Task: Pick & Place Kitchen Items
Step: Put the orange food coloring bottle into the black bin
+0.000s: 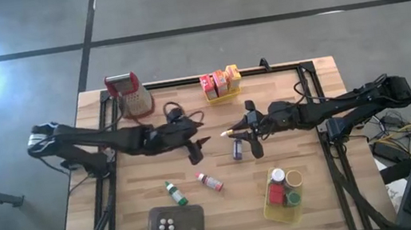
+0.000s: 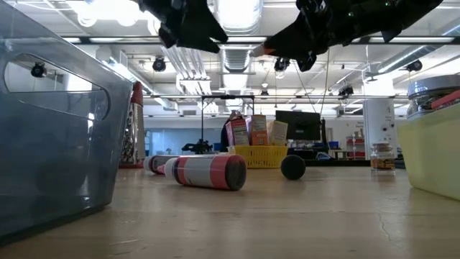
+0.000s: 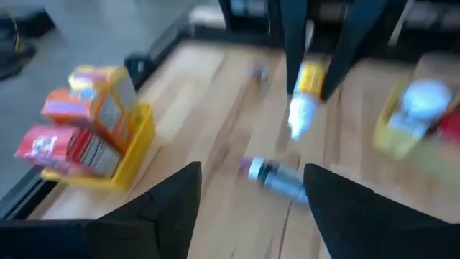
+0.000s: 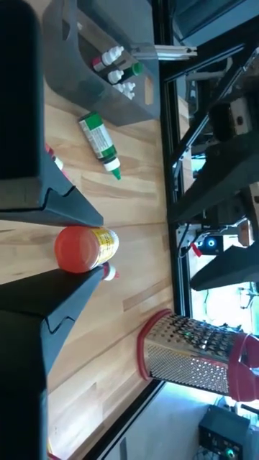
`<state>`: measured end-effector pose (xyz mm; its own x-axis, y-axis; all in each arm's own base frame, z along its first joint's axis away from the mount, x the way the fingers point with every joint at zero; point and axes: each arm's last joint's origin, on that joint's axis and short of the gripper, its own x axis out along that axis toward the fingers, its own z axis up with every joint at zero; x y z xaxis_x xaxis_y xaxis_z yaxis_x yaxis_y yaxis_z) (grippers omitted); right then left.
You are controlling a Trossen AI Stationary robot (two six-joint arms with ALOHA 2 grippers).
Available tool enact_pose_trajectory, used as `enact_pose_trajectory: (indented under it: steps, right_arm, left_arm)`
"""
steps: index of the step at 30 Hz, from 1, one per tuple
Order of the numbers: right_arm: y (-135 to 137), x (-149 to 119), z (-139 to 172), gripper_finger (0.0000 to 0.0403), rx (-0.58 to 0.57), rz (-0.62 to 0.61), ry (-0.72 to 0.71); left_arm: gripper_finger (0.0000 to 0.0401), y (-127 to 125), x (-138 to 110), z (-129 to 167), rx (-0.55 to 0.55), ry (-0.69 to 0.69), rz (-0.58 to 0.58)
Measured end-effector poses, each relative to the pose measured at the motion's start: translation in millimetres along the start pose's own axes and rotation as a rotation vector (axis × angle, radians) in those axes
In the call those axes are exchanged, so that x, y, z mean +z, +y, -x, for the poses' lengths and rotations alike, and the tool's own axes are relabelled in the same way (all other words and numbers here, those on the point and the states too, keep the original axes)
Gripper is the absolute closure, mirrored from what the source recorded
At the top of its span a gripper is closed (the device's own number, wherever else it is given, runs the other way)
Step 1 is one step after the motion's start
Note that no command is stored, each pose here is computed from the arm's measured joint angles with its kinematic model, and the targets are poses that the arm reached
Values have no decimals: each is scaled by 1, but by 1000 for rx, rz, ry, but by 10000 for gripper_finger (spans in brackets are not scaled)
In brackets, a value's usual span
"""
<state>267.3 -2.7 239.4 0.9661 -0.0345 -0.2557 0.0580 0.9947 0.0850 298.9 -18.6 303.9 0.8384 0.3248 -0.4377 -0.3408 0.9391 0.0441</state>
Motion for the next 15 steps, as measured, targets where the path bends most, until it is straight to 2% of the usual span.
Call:
enact_pose_trajectory:
  steps: [5,9,15]
  right_arm:
    - [0,3,0,332,3,4,-31]
    - [1,6,0,321,6,3,-59]
    - [2,9,0,313,12,12,-100]
  left_arm:
    - [151,5,-20,4,-50,-286,130]
    - [151,7,-37,4,-91,-497,177]
    - [151,7,-61,0,-139,-655,222]
